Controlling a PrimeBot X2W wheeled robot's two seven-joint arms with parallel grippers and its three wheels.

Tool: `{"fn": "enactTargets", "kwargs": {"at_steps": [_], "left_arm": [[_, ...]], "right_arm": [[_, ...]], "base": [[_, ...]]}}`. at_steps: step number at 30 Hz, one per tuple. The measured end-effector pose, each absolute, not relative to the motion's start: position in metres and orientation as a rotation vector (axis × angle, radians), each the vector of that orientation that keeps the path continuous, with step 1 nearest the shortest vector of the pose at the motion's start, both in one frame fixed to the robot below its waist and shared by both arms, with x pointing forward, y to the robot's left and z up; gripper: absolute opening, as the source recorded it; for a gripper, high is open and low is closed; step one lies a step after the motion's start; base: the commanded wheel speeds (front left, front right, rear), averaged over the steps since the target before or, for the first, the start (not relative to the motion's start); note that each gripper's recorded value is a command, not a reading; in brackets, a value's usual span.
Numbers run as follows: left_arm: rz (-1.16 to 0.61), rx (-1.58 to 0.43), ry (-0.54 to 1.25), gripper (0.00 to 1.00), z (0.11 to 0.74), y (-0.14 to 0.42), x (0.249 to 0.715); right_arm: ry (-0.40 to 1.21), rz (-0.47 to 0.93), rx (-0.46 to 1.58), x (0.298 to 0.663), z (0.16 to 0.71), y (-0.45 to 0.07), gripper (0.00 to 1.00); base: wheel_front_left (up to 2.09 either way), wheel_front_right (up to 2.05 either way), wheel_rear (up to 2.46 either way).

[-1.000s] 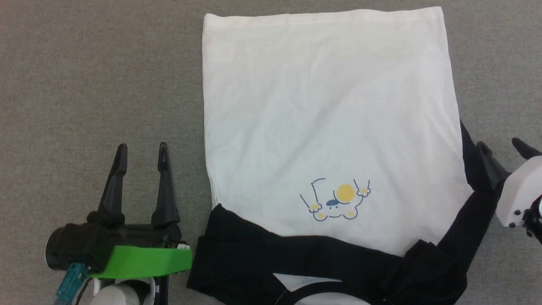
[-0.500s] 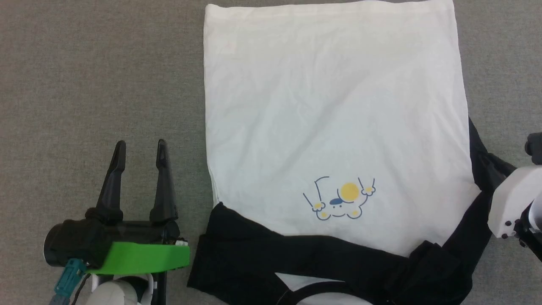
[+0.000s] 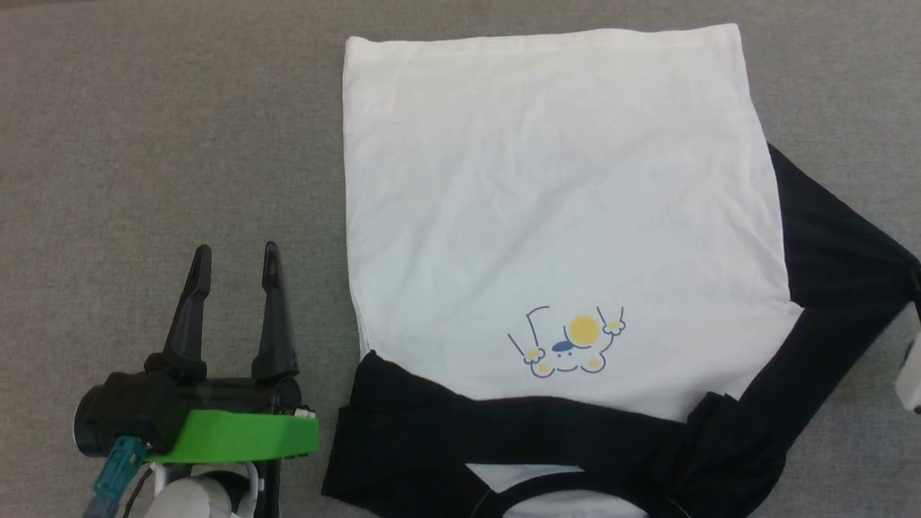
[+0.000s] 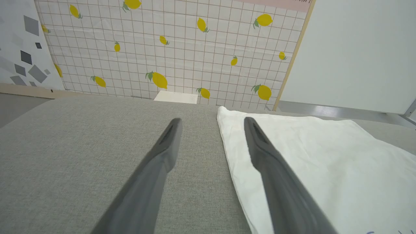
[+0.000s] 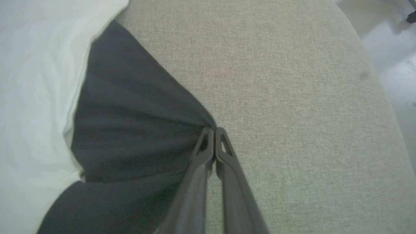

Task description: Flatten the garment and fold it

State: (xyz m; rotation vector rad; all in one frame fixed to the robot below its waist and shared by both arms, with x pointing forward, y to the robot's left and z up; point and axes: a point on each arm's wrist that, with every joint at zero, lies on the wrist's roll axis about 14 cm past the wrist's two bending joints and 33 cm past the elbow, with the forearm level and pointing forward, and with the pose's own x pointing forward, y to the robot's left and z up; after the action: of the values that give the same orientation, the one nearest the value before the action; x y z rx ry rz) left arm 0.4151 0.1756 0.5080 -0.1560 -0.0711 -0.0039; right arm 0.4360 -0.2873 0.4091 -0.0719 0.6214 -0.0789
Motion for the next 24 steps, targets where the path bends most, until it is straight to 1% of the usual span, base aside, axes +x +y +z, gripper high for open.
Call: {"fn": "enactTargets", "kwargs": {"at_steps": [6, 9, 12, 15, 16, 17, 18, 21, 24], "left_arm": [[-0.017, -0.167, -0.078, 1.0, 0.511, 0.171, 0.415], [-0.02, -0.168, -0.072, 1.0, 0.509, 0.17, 0.415], [-0.024, -0.171, -0.064, 1.0, 0.507, 0.168, 0.416], [-0.03, -0.173, -0.06, 1.0, 0.506, 0.166, 0.417], [-0.031, -0.174, -0.059, 1.0, 0.506, 0.166, 0.417], [-0.033, -0.175, -0.059, 1.0, 0.507, 0.165, 0.417], [-0.033, -0.175, -0.056, 1.0, 0.507, 0.165, 0.417], [-0.038, -0.176, -0.06, 1.0, 0.509, 0.163, 0.416], [-0.041, -0.178, -0.063, 1.0, 0.51, 0.163, 0.416]], "right_arm": [[0.697, -0.235, -0.027, 0.384, 0.388, -0.317, 0.0], [0.752, -0.272, 0.009, 0.36, 0.373, -0.314, 0.0], [0.767, -0.285, 0.03, 0.35, 0.368, -0.309, 0.0], [0.764, -0.287, 0.038, 0.349, 0.369, -0.306, 0.0], [0.761, -0.282, 0.036, 0.349, 0.37, -0.304, 0.04], [0.751, -0.279, 0.033, 0.351, 0.372, -0.303, 0.3], [0.729, -0.274, 0.031, 0.354, 0.376, -0.302, 1.0], [0.642, -0.244, 0.006, 0.372, 0.397, -0.299, 1.0], [0.519, -0.207, -0.031, 0.405, 0.432, -0.3, 1.0]], "base": [[0.0, 0.0, 0.0], [0.0, 0.0, 0.0], [0.0, 0.0, 0.0], [0.0, 0.0, 0.0], [0.0, 0.0, 0.0], [0.0, 0.0, 0.0], [0.0, 0.0, 0.0], [0.0, 0.0, 0.0], [0.0, 0.0, 0.0]]}}
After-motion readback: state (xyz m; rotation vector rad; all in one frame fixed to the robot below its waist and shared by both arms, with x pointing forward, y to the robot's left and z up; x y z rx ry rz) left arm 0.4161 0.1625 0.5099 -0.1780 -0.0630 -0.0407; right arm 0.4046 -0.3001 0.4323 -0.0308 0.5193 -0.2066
